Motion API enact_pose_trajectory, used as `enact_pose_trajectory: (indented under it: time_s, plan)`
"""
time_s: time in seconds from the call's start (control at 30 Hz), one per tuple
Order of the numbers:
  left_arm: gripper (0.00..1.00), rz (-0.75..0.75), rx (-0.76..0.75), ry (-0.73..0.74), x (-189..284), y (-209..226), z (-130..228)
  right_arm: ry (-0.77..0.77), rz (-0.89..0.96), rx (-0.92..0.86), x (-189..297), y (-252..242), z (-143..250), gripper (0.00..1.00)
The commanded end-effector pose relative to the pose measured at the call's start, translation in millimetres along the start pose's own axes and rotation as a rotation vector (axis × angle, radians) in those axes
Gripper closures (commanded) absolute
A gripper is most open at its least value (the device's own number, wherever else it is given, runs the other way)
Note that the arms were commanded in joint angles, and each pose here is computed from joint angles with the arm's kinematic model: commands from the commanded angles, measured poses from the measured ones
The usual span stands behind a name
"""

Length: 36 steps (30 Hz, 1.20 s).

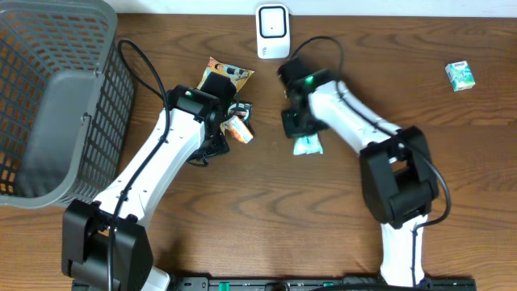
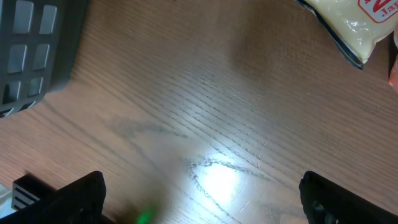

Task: Scan the item barcode

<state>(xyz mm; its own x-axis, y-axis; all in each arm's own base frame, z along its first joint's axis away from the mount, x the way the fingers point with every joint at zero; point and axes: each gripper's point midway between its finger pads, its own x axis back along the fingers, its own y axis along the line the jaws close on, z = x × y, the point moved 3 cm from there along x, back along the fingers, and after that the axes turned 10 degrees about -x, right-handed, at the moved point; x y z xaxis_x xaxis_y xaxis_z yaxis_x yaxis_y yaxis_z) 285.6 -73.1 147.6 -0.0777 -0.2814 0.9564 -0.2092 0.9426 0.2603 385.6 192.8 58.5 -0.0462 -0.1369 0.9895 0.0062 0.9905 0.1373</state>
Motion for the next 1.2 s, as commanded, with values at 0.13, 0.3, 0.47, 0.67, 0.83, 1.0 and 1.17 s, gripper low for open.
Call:
enact_pose_trajectory:
  time_s: [0.13,0.3,0.47,0.67,0.83,1.0,1.17]
  plan:
    - [0.02,-0.018,0.01,-0.003,-0.2,4.3,0.7,0.101,-0.768,0.106,78.6,26.9,-3.9,0.99]
    - [0.02,-0.018,0.01,-0.003,-0.2,4.3,0.7,0.111,-1.018,0.085,84.0,3.2,0.5,0.99]
    - [0.02,-0.018,0.01,-0.003,-0.2,4.3,0.7,0.138,-1.066,-0.021,46.0,-26.0,20.2,0.99]
    - [0.02,-0.018,0.01,-0.003,-0.2,4.3,0.7,0.108,-1.026,-0.205,15.7,-77.4,25.7,0.98]
    - [0.02,-0.018,0.01,-0.003,-0.2,4.3,0.7,0.087,-0.831,-0.338,2.2,-125.9,19.5,0.72]
    - [0.02,-0.018,0.01,-0.003,-0.2,4.3,0.7,0.101,-0.73,-0.375,19.0,-153.9,18.1,0.51]
    - [0.02,-0.018,0.01,-0.003,-0.2,4.3,0.7,0.122,-0.678,-0.341,36.1,-158.2,17.4,0.34]
